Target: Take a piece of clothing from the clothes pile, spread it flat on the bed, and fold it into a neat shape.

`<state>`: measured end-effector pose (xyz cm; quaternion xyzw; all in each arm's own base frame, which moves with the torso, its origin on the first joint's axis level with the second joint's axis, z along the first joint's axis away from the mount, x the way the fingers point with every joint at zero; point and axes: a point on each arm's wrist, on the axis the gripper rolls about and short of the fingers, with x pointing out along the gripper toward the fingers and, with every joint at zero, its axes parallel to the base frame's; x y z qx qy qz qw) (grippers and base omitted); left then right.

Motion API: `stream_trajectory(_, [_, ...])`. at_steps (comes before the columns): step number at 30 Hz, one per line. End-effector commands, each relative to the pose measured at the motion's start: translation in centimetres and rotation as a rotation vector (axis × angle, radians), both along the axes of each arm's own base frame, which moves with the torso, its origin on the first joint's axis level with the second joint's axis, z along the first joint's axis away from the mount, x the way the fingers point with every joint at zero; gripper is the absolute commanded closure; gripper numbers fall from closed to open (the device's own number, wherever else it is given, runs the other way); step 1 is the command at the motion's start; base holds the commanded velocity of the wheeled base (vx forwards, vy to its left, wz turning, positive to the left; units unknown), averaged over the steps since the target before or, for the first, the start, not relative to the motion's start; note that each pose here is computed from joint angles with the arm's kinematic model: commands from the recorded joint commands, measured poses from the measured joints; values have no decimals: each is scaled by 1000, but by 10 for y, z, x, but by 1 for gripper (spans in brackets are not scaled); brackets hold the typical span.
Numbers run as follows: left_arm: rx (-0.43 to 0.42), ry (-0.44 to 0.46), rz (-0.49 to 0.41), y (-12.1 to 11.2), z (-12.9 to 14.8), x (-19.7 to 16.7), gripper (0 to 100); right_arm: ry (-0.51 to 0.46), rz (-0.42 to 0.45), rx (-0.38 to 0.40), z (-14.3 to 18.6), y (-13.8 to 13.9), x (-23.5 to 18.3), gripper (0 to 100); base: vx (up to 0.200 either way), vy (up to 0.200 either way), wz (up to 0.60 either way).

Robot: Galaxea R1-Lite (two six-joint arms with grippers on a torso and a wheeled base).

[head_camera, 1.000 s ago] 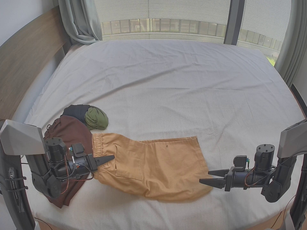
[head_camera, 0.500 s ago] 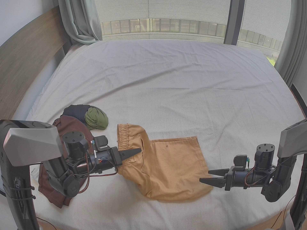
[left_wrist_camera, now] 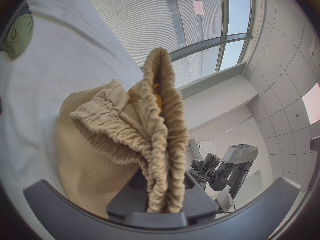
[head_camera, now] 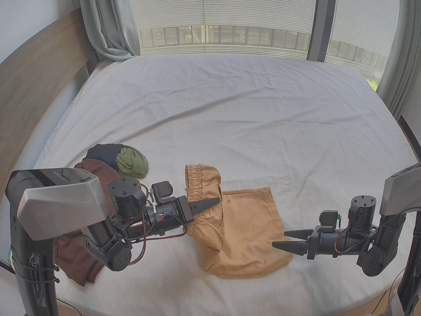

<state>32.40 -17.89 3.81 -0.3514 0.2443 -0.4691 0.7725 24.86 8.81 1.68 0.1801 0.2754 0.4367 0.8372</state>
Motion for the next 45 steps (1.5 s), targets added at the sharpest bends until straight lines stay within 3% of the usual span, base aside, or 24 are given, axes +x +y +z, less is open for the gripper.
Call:
stream_trajectory(1, [12,21,-30,-15,-15,0,100,2,-7,0,0,-2,0,0,0,0,0])
stream_trajectory(15, [-1,-2,-48,-29,-18,6,100,-12,-18,14,4,-3,4,0,0,0,0])
stream_trajectory(35, [-27,31,-115,-67,-48,14,100,-43,-76,47,12,-12,19,0,0,0,0])
stream_trajectory(45, [-22,64,-115,-68,-57,15,100,-42,-78,46,11,-12,20,0,0,0,0])
